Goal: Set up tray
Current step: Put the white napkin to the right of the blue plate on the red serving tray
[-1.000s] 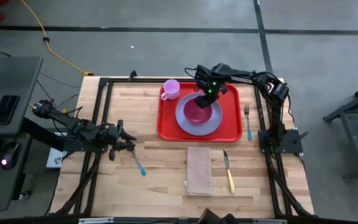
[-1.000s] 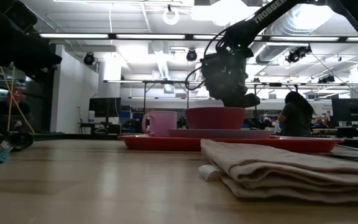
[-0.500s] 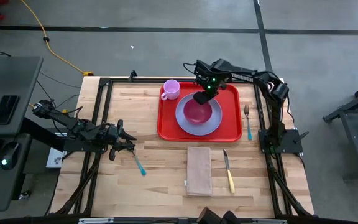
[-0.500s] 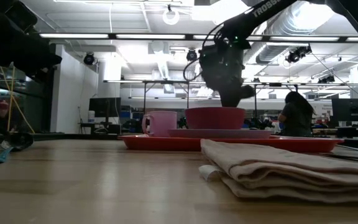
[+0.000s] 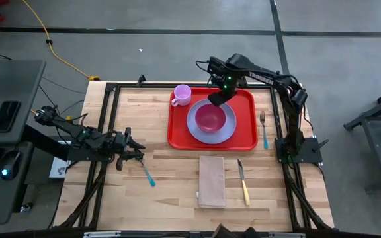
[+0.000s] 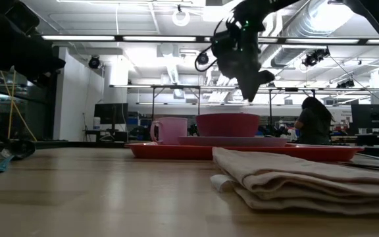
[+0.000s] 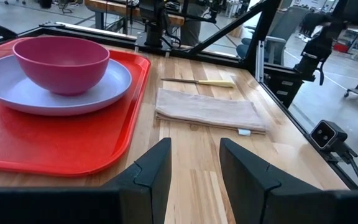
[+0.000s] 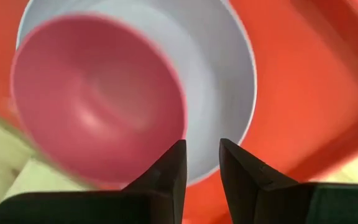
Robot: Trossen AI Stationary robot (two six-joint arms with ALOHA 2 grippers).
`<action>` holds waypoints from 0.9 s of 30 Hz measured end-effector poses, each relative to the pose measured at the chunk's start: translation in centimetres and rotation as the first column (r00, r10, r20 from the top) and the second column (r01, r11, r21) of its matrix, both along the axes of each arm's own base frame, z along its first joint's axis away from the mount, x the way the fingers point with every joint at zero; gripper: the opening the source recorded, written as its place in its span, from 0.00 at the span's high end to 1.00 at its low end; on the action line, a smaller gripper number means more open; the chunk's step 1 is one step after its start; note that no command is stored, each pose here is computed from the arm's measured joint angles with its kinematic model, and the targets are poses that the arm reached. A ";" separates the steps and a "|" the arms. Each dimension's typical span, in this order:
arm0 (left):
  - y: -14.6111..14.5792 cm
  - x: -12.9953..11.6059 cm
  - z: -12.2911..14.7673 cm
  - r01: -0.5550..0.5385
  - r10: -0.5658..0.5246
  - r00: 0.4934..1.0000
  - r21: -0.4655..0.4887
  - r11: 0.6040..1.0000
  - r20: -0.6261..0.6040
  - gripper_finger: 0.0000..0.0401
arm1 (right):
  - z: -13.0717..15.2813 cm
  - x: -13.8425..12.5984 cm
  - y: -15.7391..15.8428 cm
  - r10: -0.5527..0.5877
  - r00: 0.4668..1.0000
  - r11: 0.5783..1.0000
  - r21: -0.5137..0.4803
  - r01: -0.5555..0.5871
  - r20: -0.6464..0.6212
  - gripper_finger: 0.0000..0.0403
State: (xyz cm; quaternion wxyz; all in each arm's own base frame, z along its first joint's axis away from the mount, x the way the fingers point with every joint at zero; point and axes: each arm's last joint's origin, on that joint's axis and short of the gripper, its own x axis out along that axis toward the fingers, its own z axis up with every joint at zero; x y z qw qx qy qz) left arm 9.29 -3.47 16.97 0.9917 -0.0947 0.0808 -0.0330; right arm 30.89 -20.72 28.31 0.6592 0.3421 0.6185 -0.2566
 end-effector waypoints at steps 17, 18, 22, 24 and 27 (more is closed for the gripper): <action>0.0 0.0 -0.1 0.000 0.000 1.000 0.002 1.000 -0.005 0.59 | 2.2 3.2 11.2 0.277 0.959 0.960 0.051 -0.274 -0.064 0.82; 0.0 0.0 0.0 0.000 0.000 1.000 0.003 1.000 -0.005 0.59 | 2.4 3.4 12.1 0.302 0.951 0.953 0.049 -0.300 -0.060 0.82; 0.0 0.0 -0.1 0.000 0.000 1.000 0.003 1.000 -0.005 0.59 | 2.8 3.8 15.8 0.396 0.916 0.918 0.032 -0.395 -0.056 0.82; 0.0 0.0 -0.1 0.000 0.000 1.000 0.003 1.000 -0.005 0.59 | 2.8 4.0 17.4 0.426 0.902 0.905 0.018 -0.426 -0.065 0.82; 0.0 0.0 -0.1 0.000 0.000 1.000 0.002 1.000 -0.005 0.59 | 2.8 4.2 19.6 0.472 0.879 0.881 0.015 -0.473 -0.066 0.82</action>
